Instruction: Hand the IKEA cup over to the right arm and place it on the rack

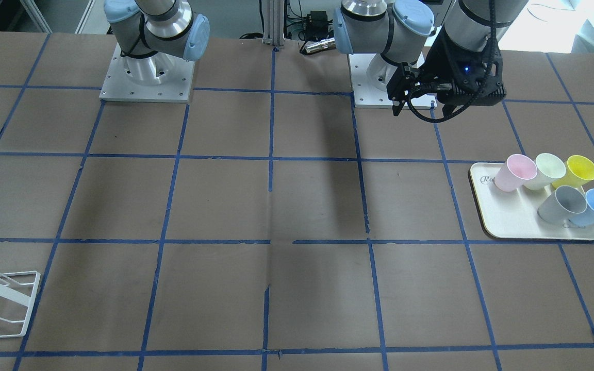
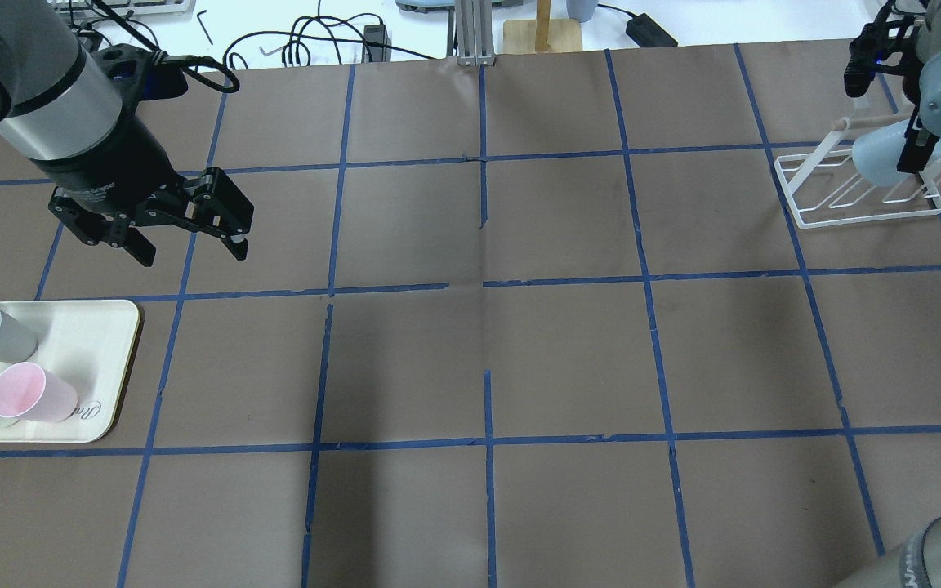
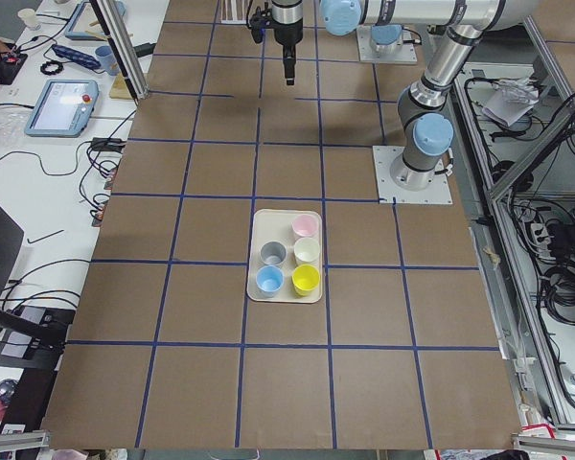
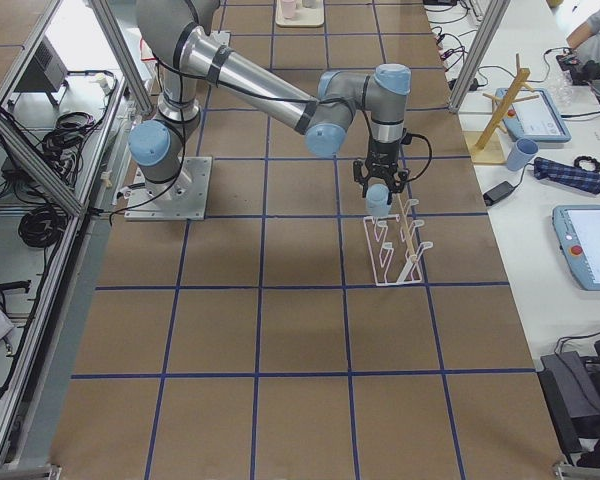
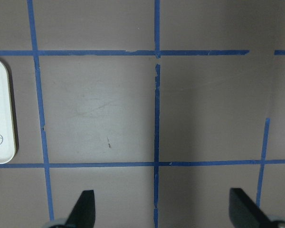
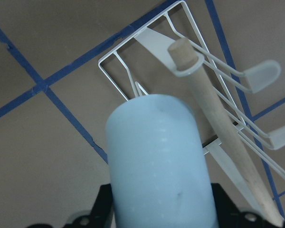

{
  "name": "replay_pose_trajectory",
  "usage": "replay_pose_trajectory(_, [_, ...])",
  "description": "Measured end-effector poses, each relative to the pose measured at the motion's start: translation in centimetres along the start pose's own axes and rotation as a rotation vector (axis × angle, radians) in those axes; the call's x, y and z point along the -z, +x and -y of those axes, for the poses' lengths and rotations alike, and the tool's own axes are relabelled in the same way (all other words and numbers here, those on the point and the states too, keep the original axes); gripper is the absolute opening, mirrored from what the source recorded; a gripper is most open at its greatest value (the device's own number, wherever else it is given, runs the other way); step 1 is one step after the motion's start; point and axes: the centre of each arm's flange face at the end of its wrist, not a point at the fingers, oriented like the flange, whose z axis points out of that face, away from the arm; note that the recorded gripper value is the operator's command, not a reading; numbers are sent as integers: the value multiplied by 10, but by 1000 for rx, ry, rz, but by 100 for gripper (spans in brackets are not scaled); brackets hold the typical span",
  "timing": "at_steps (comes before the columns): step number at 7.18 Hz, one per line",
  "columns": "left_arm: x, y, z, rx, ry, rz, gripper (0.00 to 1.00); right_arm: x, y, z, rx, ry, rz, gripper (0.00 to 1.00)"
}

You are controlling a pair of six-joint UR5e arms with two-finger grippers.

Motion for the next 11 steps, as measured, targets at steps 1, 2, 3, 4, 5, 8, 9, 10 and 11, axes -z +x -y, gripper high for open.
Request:
replay_pose_trajectory(1, [0,0,0,1,0,0,100,-4,1,2,1,1,5,100])
replay_pose_trajectory(2, [0,0,0,1,-1,0,100,-8,1,3,2,2,11,100])
replay_pose_trajectory(3, [-1,0,0,0,-2,0,100,-10,1,4,3,3,13,100])
replay_pose_trajectory(4, [-1,0,0,0,-1,-1,100,-9,1,5,2,4,12,100])
replay_pose_trajectory(5, [0,0,0,0,0,-1,100,-5,2,4,0,6,6,100])
replay_pose_trajectory(8, [2,0,1,0,5,-2,100,58,4,2,-106,112,-60,100])
replay_pose_trajectory(9, [2,1,1,0,5,-4,100,85,-11,13,-210,152,-57,100])
replay_pose_trajectory(10, [2,1,1,0,6,-5,100,112,-40,31,-319,169,-17,100])
replay_pose_trajectory(11, [3,1,2,0,7,-5,100,140,-84,54,-428,171,32,100])
